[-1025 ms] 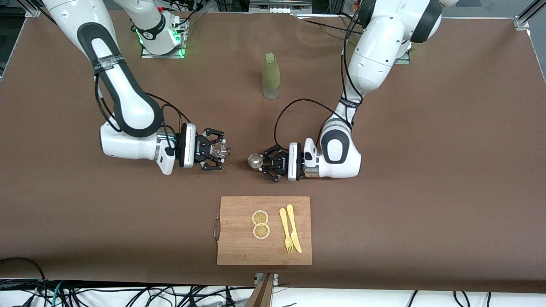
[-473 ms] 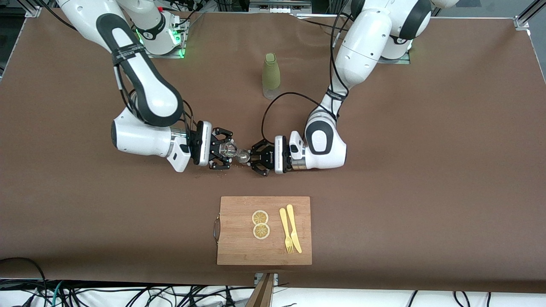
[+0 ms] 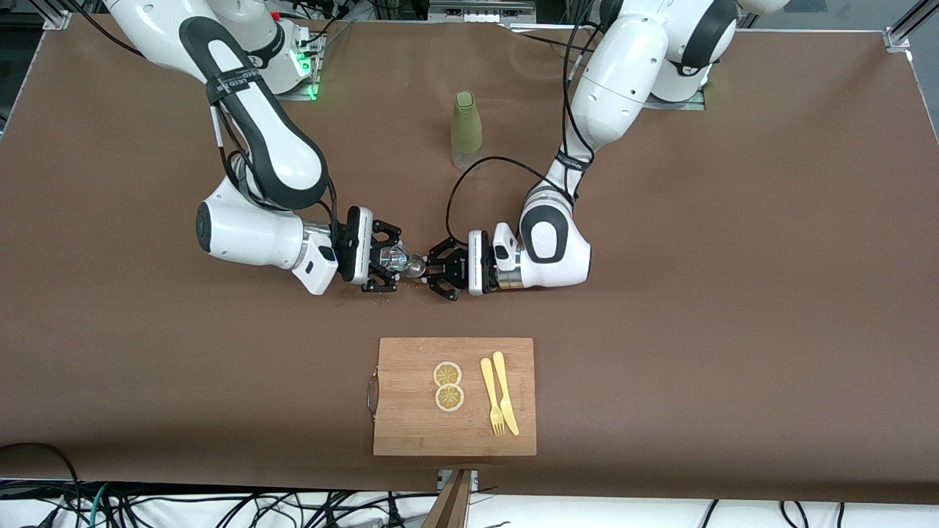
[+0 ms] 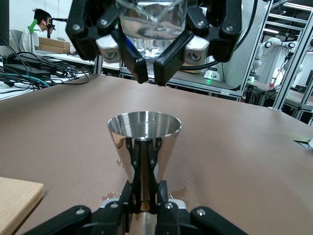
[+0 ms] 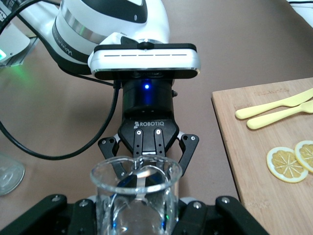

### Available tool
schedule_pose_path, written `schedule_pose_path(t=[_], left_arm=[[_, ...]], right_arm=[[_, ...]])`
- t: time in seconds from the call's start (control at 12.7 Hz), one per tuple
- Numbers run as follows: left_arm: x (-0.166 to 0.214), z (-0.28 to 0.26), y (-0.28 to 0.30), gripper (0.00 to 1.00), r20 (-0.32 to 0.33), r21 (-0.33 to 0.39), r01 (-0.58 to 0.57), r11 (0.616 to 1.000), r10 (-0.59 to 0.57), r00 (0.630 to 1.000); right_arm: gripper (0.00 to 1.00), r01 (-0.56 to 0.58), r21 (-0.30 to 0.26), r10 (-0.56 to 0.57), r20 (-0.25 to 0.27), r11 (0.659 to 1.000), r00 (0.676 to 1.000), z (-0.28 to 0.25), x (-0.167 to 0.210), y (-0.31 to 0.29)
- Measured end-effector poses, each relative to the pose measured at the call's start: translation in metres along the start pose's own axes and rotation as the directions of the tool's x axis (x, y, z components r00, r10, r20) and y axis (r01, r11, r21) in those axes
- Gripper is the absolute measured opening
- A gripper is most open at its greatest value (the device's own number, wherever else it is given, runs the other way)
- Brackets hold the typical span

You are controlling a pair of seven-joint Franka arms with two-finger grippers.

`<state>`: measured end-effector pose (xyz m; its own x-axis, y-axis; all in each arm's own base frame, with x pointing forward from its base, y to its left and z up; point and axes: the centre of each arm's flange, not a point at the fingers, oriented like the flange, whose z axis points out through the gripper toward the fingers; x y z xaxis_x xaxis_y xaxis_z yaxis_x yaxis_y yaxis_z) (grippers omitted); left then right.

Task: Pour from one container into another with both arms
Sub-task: 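Tilt the glass cup with the right gripper, pouring into the jigger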

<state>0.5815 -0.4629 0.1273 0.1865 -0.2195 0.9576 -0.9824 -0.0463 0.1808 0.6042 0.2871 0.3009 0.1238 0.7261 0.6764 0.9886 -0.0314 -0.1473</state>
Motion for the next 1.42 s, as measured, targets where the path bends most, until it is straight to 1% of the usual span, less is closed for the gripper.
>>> schedule_pose_path(t=[0.24, 0.55, 0.87, 1.02, 1.26, 1.42], left_arm=[[-0.001, 0.000, 0.000, 0.22, 0.001, 0.000, -0.010, 1.000, 0.010, 1.000], [-0.002, 0.000, 0.000, 0.22, 0.002, 0.001, -0.017, 1.000, 0.017, 1.000], [-0.003, 0.000, 0.000, 0.22, 0.004, 0.002, -0.020, 1.000, 0.020, 1.000], [-0.003, 0.000, 0.000, 0.22, 0.004, 0.002, -0.022, 1.000, 0.022, 1.000], [-0.003, 0.000, 0.000, 0.22, 0.004, 0.002, -0.026, 1.000, 0.026, 1.000], [-0.003, 0.000, 0.000, 0.22, 0.004, 0.002, -0.028, 1.000, 0.028, 1.000]], right_arm=[[0.15, 0.045, 0.001, -0.045, 0.054, 0.999, 0.998, 0.000, -0.002, 0.000], [0.15, 0.088, -0.003, -0.088, 0.098, 0.996, 0.991, 0.001, 0.000, 0.000], [0.15, 0.120, -0.012, -0.116, 0.189, 0.993, 0.975, 0.007, 0.008, -0.004], [0.15, 0.124, -0.014, -0.118, 0.222, 0.992, 0.968, 0.010, 0.012, -0.005], [0.15, 0.123, -0.018, -0.114, 0.252, 0.992, 0.961, 0.011, 0.016, -0.006], [0.15, 0.127, -0.017, -0.118, 0.255, 0.992, 0.960, 0.012, 0.018, -0.007]])
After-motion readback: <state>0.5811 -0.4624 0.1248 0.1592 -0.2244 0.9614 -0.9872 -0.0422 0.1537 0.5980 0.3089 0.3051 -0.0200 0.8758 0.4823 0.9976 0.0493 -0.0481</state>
